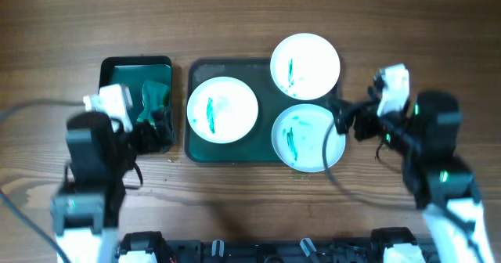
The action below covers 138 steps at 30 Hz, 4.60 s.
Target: Clean dirty plates on tray and stack at the side
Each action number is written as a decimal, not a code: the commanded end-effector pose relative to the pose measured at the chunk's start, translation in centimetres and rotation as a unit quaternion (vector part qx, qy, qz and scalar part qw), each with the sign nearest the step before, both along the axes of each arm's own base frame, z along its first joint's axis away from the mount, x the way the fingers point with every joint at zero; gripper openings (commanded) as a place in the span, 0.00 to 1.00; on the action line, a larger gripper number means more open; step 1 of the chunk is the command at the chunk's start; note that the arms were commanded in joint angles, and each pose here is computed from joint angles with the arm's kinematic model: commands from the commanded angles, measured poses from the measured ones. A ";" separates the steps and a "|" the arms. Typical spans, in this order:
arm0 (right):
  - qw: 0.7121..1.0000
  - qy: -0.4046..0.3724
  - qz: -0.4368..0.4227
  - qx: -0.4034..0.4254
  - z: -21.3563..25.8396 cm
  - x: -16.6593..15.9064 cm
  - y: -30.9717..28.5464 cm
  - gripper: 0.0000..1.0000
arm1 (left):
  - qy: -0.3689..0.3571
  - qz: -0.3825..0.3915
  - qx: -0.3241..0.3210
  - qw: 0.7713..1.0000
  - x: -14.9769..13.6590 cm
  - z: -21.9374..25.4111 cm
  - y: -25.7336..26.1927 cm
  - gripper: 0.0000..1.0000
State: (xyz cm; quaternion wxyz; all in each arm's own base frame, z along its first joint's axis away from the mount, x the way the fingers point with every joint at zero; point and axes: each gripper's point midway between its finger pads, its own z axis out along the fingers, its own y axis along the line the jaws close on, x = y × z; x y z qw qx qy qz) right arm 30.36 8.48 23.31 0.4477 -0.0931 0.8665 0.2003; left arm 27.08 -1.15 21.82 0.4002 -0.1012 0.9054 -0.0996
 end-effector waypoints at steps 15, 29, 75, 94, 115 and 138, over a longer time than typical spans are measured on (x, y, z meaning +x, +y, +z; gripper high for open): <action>0.973 0.198 0.093 0.073 -2.1 5.4 4.7 1.00 | 0.224 -0.034 -0.031 0.973 5.4 -2.8 -1.0 1.00; 0.937 0.349 -0.001 -0.002 -14.2 6.7 13.0 0.54 | 0.239 0.126 0.014 0.963 5.0 -3.3 3.5 1.00; 0.917 0.398 -0.017 0.004 -23.7 7.1 17.8 0.04 | 0.363 0.090 0.084 0.924 8.8 -15.6 5.9 0.64; 0.920 0.392 -0.010 0.003 -23.6 7.2 17.9 0.04 | 0.378 -0.001 0.053 0.924 10.9 -21.6 3.9 0.31; 0.921 0.389 -0.003 0.011 -23.4 7.4 18.3 0.04 | 0.327 0.011 0.055 0.943 11.3 -14.0 4.0 0.04; 0.923 0.385 0.010 0.011 -23.3 7.4 18.5 0.04 | 0.302 0.023 -0.022 0.953 11.8 -12.3 -2.9 0.04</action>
